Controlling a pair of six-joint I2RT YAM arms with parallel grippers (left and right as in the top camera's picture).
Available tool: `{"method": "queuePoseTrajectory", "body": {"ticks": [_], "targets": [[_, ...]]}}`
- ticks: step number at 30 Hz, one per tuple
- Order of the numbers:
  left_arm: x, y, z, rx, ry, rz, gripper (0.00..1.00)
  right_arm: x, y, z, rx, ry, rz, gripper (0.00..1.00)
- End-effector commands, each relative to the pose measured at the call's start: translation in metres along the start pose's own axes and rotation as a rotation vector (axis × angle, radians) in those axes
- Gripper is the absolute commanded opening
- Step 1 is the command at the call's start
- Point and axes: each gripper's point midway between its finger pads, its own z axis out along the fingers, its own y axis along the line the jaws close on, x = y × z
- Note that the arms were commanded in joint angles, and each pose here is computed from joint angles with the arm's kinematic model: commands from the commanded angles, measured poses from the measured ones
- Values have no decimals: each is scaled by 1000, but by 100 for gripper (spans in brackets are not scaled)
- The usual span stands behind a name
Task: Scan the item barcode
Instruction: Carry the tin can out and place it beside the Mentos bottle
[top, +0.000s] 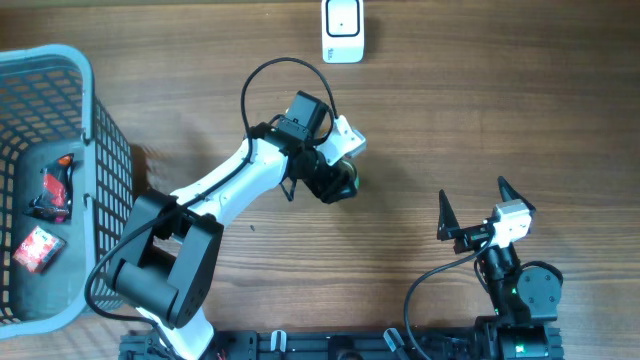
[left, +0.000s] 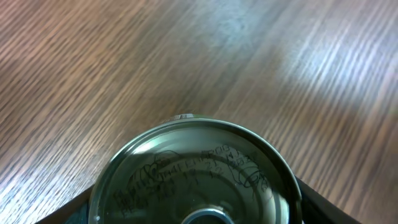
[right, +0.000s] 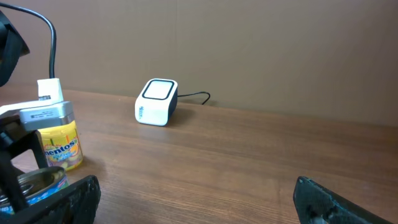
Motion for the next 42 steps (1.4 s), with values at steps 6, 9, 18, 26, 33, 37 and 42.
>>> {"method": "queuePoseTrajectory", "body": {"ticks": [6,9,18,26,33,37,42], "targets": [[-1,17,-5,-56,10,267,89,-1,-1,0,7,-5,13,100],[-1,24,-6,-97,22,309,87,-1,-1,0,7,-5,13,100],[-12,30,-7,-128,-12,335,100,-1,-1,0,7,-5,13,100],[-72,16,-79,-214,-224,184,100,-1,-1,0,7,-5,13,100],[-95,22,-365,-881,-839,-381,100,-1,-1,0,7,-5,13,100],[20,36,-483,-1229,-1102,-882,100,-1,-1,0,7,-5,13,100],[212,53,-531,-1656,-971,-1510,100,-1,-1,0,7,-5,13,100]]}}
